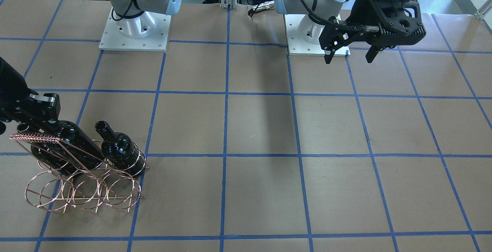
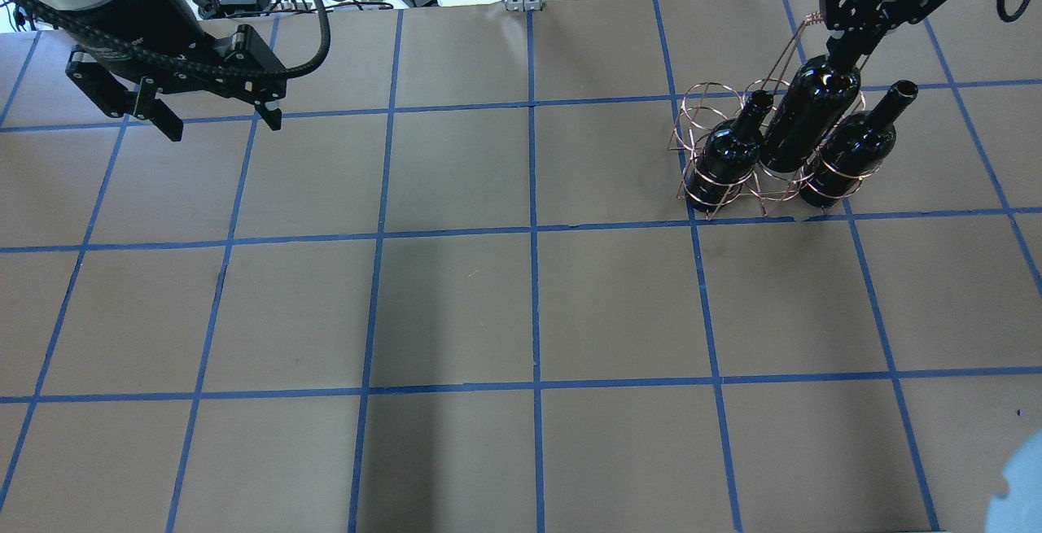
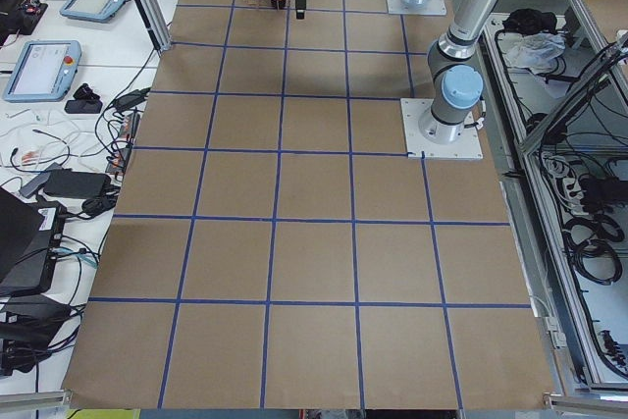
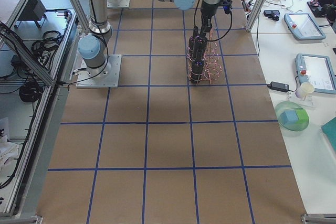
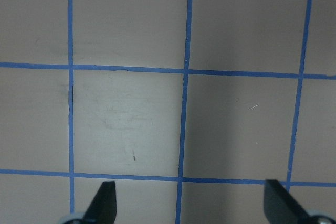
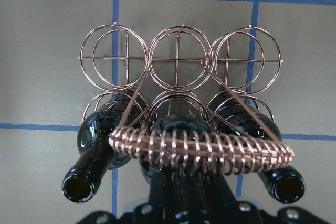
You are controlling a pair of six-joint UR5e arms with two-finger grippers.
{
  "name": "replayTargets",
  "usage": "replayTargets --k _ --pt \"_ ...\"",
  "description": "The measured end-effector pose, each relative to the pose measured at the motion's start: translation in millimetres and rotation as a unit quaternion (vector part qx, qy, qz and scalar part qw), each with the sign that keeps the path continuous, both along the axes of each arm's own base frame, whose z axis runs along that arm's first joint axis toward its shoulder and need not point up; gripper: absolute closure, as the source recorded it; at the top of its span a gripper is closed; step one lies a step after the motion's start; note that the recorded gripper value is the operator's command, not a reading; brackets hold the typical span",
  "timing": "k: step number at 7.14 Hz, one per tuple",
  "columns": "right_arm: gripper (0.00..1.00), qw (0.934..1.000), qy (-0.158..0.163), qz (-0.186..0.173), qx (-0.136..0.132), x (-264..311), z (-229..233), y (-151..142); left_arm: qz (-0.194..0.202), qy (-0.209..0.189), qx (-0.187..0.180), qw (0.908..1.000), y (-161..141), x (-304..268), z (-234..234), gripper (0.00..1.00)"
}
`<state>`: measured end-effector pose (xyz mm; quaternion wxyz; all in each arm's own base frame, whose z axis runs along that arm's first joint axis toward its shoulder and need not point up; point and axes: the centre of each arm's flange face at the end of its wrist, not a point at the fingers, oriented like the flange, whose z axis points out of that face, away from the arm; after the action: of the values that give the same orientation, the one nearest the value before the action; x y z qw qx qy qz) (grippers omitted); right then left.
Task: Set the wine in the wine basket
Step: 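Tilt and lay the bottle into the middle slot of the rack, then open the right gripper and raise it off the bottle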
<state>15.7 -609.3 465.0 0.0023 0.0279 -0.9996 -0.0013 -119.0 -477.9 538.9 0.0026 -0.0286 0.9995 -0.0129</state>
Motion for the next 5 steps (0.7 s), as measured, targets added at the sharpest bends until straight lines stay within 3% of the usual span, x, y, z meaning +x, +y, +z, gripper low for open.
replayTargets --k 4,5 --pt "0.98 0.9998 0.0 0.018 0.001 -0.9 -47.7 -3.0 0.0 0.001 0.009 1.0 2.6 -0.7 -10.9 0.0" --pt "0.86 0.9998 -0.001 0.021 0.004 -1.2 -52.2 -2.9 0.0 0.0 0.009 1.0 2.6 -0.6 -11.2 0.0"
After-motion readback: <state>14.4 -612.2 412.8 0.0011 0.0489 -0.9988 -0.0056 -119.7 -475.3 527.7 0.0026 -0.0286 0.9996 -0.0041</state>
